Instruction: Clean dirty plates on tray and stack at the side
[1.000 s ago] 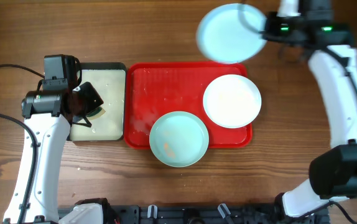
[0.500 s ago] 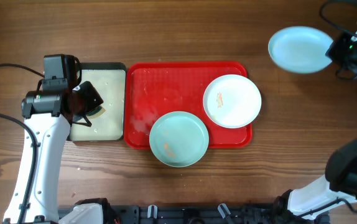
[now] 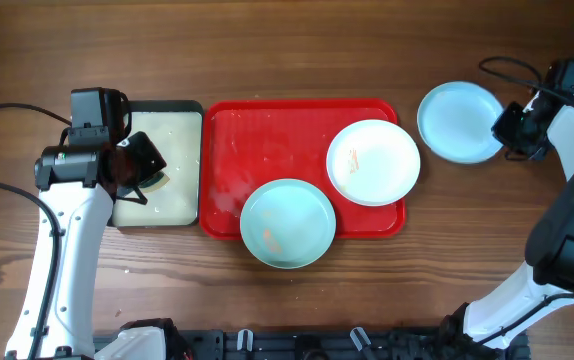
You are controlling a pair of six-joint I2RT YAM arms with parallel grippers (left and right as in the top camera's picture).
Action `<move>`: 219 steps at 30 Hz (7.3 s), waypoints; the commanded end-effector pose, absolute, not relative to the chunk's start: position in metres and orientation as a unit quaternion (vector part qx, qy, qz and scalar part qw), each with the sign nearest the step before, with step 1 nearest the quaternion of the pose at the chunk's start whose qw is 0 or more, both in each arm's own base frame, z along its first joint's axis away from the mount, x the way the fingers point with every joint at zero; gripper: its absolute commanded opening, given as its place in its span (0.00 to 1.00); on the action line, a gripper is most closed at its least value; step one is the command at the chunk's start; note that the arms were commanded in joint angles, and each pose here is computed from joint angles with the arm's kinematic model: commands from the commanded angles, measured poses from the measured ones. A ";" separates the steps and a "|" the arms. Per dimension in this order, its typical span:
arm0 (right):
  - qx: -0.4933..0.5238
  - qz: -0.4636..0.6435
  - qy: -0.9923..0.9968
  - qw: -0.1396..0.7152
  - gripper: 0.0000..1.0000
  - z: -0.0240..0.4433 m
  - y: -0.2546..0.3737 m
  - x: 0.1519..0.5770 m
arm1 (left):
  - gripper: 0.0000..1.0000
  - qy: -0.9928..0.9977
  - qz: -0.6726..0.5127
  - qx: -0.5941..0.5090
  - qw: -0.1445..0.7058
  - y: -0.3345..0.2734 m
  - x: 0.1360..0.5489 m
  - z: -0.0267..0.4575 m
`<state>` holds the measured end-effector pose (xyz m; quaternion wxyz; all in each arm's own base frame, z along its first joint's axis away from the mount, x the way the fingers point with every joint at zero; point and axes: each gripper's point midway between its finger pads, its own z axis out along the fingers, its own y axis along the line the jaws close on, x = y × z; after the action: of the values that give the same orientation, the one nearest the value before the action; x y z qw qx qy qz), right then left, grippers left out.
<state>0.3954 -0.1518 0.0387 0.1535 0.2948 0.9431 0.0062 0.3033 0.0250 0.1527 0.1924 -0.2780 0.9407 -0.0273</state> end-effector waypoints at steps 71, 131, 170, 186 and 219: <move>-0.305 0.146 0.929 0.151 0.04 0.027 0.238 0.305 | 0.04 0.941 -0.030 -0.282 0.187 0.023 0.299 0.152; -0.099 0.084 0.969 0.210 0.04 0.018 0.229 0.416 | 0.04 0.958 -0.039 -0.174 0.224 0.016 0.321 0.158; -0.178 0.204 0.935 0.231 0.42 0.048 0.268 0.419 | 0.04 0.972 -0.120 -0.002 0.202 -0.120 0.347 0.120; -0.167 0.202 0.934 0.241 0.23 0.032 0.262 0.435 | 0.04 0.972 -0.120 -0.002 0.202 -0.120 0.347 0.120; -0.254 0.195 0.899 0.297 0.34 0.057 0.269 0.443 | 0.04 0.972 -0.120 -0.002 0.201 -0.120 0.346 0.119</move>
<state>0.4417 0.2641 0.0316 0.2745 -0.2470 0.9114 0.1818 0.3473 -0.1161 0.1209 0.2053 0.0001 0.9722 -0.1129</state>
